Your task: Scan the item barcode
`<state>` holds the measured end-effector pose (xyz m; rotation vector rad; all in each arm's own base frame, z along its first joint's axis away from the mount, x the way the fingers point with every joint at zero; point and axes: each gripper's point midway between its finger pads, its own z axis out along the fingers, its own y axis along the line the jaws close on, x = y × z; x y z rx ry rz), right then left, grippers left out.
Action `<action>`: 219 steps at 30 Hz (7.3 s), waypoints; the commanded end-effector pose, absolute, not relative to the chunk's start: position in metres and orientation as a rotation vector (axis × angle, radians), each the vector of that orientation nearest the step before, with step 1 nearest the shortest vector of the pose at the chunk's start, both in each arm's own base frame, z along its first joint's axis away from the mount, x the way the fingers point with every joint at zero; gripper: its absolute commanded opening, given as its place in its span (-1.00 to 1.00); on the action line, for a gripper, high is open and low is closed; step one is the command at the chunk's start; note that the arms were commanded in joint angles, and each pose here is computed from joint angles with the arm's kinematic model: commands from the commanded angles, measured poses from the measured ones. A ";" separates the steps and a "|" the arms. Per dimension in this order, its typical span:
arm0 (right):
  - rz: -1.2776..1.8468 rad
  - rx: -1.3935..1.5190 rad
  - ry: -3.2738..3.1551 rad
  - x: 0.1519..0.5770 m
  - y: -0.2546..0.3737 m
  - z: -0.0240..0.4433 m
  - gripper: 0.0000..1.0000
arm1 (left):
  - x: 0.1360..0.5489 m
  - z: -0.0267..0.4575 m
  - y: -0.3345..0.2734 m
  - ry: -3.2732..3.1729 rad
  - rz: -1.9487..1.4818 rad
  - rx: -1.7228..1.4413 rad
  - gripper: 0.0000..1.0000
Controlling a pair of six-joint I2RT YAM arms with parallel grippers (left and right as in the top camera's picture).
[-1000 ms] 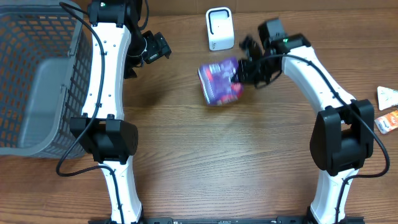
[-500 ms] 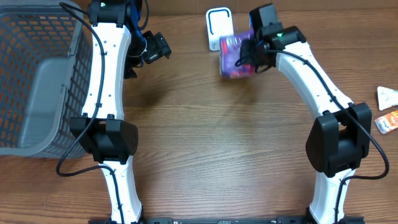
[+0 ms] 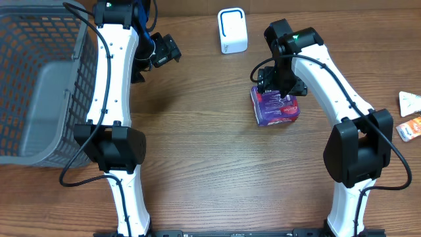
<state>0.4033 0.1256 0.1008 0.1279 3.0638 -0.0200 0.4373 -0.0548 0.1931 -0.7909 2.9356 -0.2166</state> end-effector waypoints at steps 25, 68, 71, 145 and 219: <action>-0.712 -0.315 2.749 0.370 0.158 0.050 0.36 | 0.437 0.190 -0.056 2.951 -0.211 -0.771 1.00; 0.873 -0.024 3.002 0.400 0.168 0.100 -0.85 | 0.437 0.190 -0.056 2.951 -0.211 -0.771 1.00; 0.844 -0.310 2.948 0.385 0.190 0.120 -0.67 | 0.437 0.190 -0.056 2.951 -0.211 -0.771 1.00; 0.899 0.299 3.002 0.367 0.172 0.054 -0.40 | 0.437 0.190 -0.056 2.950 -0.211 -0.770 0.99; 2.318 0.066 2.286 0.383 0.188 0.204 -0.93 | 0.437 0.190 -0.056 2.951 -0.211 -0.771 1.00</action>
